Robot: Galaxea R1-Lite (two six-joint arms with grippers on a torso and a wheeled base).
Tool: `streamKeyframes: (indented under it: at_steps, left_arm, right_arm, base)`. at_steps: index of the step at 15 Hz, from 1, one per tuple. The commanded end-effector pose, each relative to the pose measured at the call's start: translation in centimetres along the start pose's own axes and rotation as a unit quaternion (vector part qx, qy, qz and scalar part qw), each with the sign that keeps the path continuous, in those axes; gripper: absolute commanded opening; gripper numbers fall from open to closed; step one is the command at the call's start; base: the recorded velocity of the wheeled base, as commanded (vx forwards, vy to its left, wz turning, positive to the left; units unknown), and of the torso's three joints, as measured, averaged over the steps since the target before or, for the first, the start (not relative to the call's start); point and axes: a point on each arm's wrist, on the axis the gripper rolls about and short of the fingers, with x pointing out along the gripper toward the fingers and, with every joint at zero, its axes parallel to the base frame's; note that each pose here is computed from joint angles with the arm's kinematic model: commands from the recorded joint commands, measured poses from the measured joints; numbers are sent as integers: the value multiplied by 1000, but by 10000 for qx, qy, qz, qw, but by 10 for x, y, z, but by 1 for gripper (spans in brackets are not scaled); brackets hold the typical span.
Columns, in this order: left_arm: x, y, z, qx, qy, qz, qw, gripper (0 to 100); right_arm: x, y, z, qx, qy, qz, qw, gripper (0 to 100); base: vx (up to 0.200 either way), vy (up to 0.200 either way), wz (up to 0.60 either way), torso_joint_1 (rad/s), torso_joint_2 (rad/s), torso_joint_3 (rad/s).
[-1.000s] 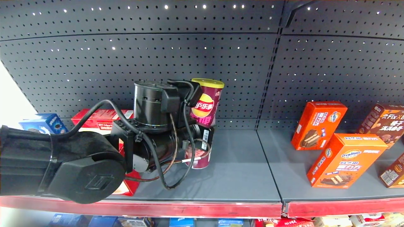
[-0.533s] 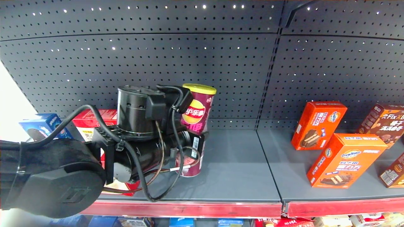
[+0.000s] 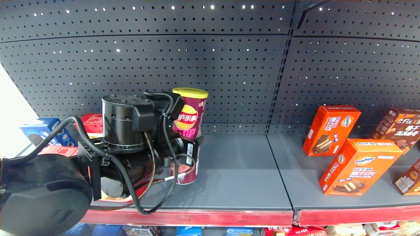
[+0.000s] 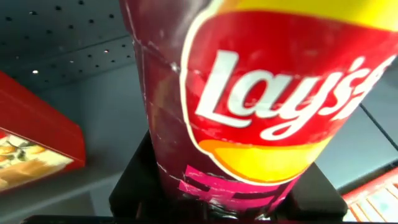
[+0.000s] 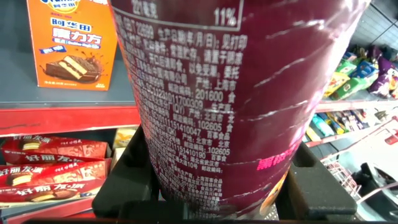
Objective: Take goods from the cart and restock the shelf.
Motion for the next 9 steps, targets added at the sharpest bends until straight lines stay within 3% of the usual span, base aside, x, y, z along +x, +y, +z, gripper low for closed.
streamKeyframes:
  at_steps: [1, 4, 5, 9]
  left_arm:
    - [-3, -10, -2, 40, -2, -167, 9999, 0]
    - [-9, -28, -10, 173, 104, -443, 9988, 0]
    - [-10, -28, -14, 179, 122, -417, 9989, 0]
    - [-11, -28, -20, -8, 209, -397, 9990, 0]
  right_arm:
    - [0, 0, 0, -2, -14, -2, 10000, 0]
    - [0, 0, 0, -11, -23, 2, 10000, 0]
    - [-1, 0, 0, -14, -37, -3, 10000, 0]
    - [-1, 0, 0, -12, -33, 7, 10000, 0]
  base:
    - [0, 0, 0, 0, 0, 0]
    - [0, 0, 0, 0, 0, 0]
    - [0, 0, 0, 0, 0, 0]
    - [0, 0, 0, 0, 0, 0]
